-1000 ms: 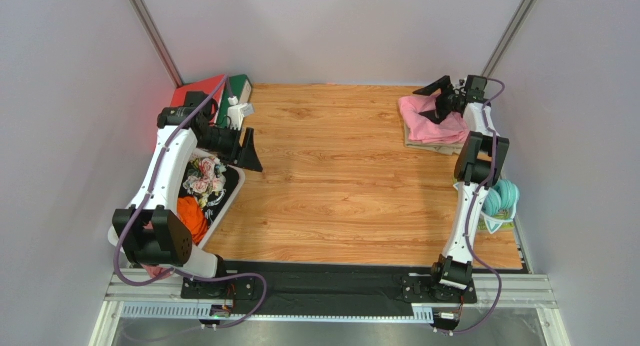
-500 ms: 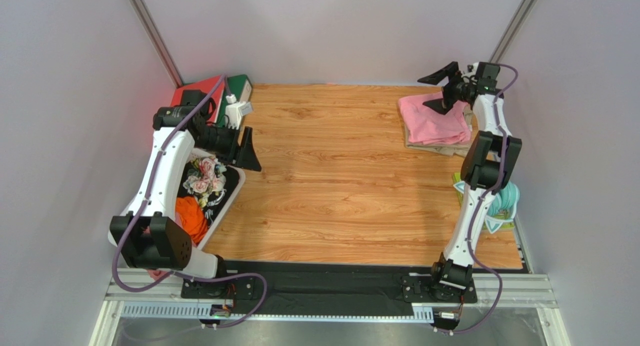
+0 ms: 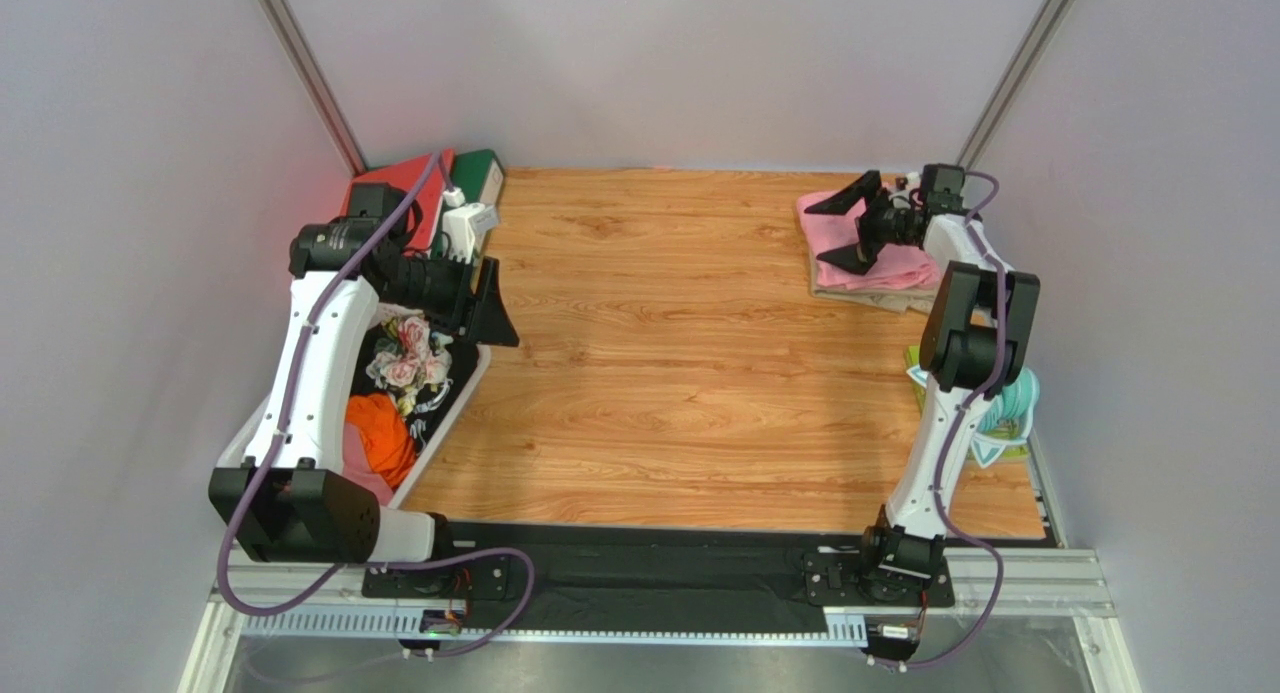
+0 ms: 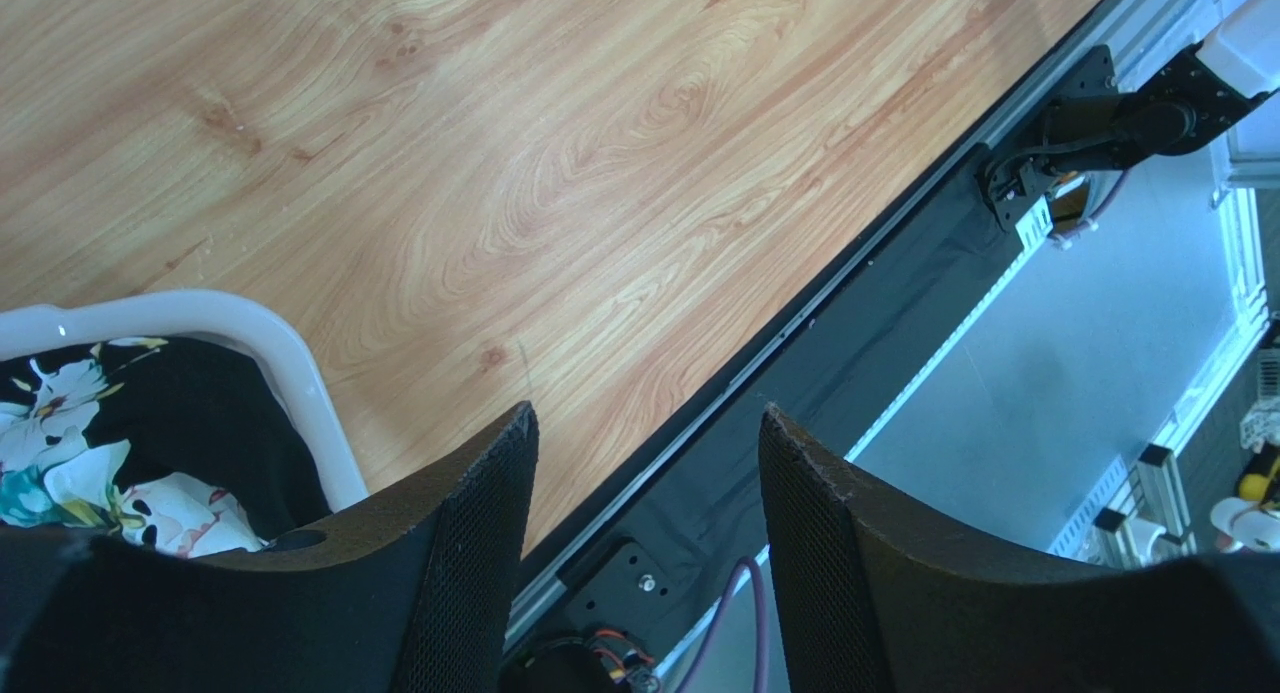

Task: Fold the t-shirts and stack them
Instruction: Smooth out wrinkles on the folded tshirt

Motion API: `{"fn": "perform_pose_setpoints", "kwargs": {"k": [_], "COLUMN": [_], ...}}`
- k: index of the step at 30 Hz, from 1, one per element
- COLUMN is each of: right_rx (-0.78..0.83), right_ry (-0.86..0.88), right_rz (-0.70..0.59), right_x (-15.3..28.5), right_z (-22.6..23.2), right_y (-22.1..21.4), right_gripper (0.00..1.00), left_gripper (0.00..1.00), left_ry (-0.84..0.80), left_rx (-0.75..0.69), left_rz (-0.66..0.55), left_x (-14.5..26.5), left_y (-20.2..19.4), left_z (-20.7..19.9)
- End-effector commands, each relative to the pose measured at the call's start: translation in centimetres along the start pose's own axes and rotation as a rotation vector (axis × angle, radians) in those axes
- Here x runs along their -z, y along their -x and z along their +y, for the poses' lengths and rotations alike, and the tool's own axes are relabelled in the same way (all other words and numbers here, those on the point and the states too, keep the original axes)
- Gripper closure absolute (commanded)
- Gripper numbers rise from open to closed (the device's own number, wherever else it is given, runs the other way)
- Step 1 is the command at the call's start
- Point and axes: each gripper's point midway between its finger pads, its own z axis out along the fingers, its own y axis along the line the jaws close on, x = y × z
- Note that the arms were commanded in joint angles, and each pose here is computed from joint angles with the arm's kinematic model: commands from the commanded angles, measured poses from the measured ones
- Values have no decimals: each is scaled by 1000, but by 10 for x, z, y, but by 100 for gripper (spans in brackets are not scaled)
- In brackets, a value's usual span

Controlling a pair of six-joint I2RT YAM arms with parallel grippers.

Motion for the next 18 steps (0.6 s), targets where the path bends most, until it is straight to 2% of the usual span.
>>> {"fn": "perform_pose_setpoints", "kwargs": {"k": [1,5,8,14,18], "right_rx": [27,8,31,128,134], "right_ry": [-8,-105,-116,18,123], "right_rz": [25,48,42,-41,-51], "right_x": [-6,-9,-3,28,32], "right_z": [-8,-37,-33,53,86], "right_y": [6,-4,-7,14,31], "right_gripper": [0,0,0,0,0], "left_gripper": [37,37,37,37,37], "left_ry": [-2,-9,-19,-27,-28], "left_rx": [-42,-40,-42,-39,-43], "left_rz": [-21,-24,-33,-30,-32], "left_x": [8,7,7,7,8], "left_y": [4,6,8,9,9], "left_z": [-7,-8,-9,-10,-12]}}
